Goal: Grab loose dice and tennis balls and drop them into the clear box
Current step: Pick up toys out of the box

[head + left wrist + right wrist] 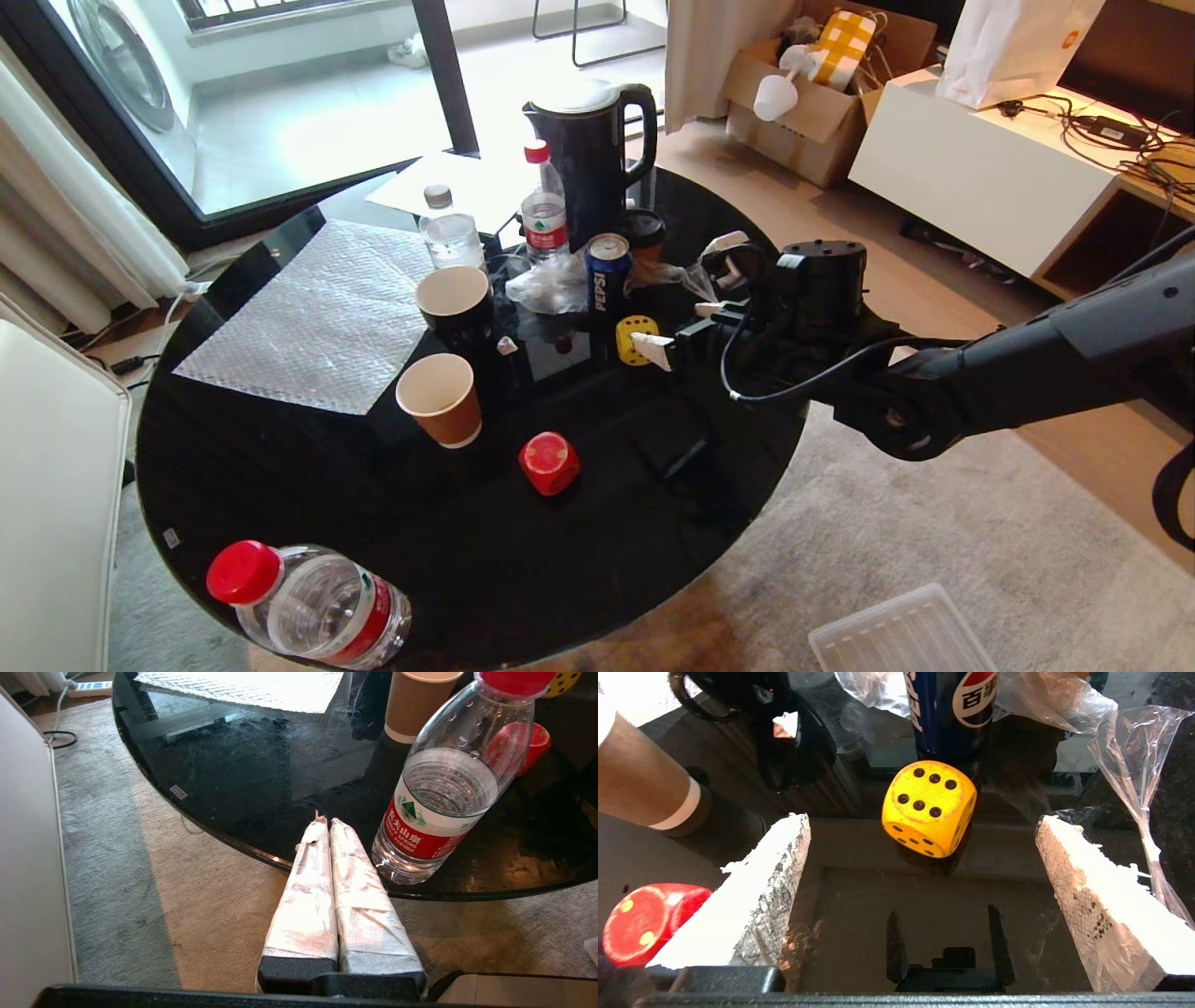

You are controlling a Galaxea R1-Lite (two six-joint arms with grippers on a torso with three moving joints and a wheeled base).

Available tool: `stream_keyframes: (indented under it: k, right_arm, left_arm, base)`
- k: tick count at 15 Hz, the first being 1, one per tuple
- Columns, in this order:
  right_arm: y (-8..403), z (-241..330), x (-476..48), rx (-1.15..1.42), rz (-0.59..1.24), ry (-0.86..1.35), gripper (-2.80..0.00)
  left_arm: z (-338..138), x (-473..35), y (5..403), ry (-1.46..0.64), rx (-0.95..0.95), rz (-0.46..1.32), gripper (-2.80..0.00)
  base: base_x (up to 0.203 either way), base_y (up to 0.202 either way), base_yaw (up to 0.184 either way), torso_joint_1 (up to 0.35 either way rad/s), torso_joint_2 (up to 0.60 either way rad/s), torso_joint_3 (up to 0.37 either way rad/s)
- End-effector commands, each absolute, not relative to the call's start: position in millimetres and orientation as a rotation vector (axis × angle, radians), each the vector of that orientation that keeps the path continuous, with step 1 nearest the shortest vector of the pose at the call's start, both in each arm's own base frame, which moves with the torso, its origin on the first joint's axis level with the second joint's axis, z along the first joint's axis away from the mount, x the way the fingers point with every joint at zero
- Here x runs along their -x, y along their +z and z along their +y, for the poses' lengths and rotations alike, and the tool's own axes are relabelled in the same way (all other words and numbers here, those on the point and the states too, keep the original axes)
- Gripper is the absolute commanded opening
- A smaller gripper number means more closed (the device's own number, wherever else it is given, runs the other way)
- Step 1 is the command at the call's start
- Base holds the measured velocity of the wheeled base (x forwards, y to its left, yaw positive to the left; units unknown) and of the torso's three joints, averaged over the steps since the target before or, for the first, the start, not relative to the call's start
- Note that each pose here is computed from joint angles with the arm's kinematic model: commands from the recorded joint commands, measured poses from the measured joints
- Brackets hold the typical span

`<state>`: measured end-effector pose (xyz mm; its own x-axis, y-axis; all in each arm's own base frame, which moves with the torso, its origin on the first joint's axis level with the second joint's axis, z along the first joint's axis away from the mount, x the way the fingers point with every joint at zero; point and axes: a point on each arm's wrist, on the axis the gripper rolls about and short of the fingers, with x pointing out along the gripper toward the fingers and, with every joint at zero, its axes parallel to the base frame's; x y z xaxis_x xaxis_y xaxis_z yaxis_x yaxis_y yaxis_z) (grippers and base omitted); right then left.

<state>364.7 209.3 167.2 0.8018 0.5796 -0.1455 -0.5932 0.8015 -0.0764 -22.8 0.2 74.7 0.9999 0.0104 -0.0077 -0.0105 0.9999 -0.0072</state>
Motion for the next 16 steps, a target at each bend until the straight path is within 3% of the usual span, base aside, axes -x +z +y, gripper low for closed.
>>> stream_keyframes:
  k: [1,16]
  right_arm:
    - [159.9,212.8,-365.4,0.14,0.124,0.639,0.0]
    - [170.0,213.2,-348.7,0.104,0.109,0.623,0.0]
  left_arm:
    - [0.2,22.8,74.7,0.011,0.008,0.008,-2.8]
    - [0.2,22.8,74.7,0.011,0.008,0.008,-2.8]
  base:
    - [0.0,0.0,0.0,0.0,0.0,0.0]
    - [0.0,0.0,0.0,0.0,0.0,0.0]
